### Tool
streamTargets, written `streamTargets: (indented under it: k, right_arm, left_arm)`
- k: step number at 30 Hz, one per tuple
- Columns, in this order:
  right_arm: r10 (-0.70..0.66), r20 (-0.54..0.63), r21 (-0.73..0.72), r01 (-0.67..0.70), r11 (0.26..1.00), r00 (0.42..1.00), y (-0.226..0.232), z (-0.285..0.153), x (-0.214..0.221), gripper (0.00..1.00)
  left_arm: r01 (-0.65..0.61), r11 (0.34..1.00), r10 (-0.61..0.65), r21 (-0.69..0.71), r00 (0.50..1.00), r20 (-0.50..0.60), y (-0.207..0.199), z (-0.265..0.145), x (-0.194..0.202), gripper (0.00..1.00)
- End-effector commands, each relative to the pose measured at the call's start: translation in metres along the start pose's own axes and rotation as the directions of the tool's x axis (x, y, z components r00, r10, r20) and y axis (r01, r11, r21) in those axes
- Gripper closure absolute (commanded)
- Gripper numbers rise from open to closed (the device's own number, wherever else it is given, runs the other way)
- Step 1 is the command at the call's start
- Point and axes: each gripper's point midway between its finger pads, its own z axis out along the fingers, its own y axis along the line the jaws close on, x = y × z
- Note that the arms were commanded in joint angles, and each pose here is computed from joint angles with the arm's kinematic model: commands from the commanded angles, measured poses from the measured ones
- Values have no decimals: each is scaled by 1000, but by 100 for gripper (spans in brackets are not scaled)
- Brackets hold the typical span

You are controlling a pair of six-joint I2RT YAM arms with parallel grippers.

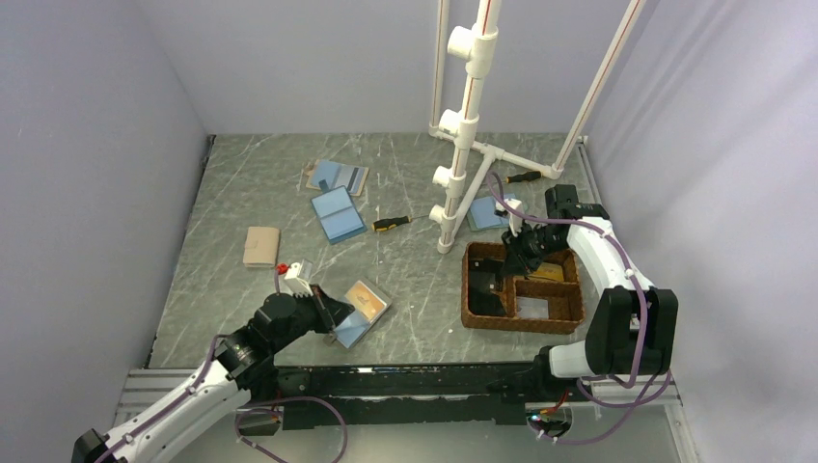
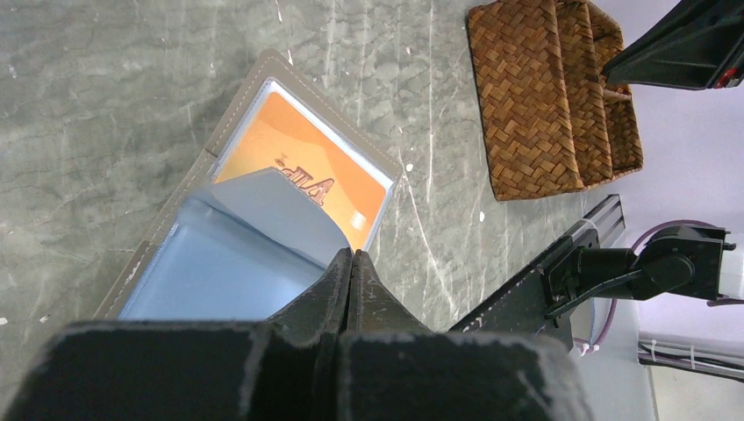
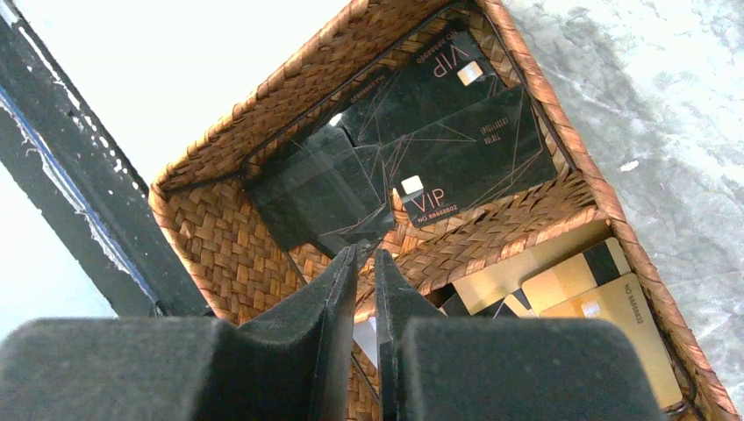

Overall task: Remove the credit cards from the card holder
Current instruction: Place the credit card in the storage box, then remove the credit card from the card holder.

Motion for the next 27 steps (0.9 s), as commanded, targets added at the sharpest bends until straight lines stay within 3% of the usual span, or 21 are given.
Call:
streamTargets:
  k: [1,27]
  right_arm:
    - [9,17,47,-10,999,1000,-9,-1,-5,84]
    - [-174,137,19,173,985,975,23,-25,-27,84]
  left_arm:
    - [-9,998,8,58,1000,28,-14,1,-9,100]
    - [-1,991,1,135,1000,3,-30,8,-7,100]
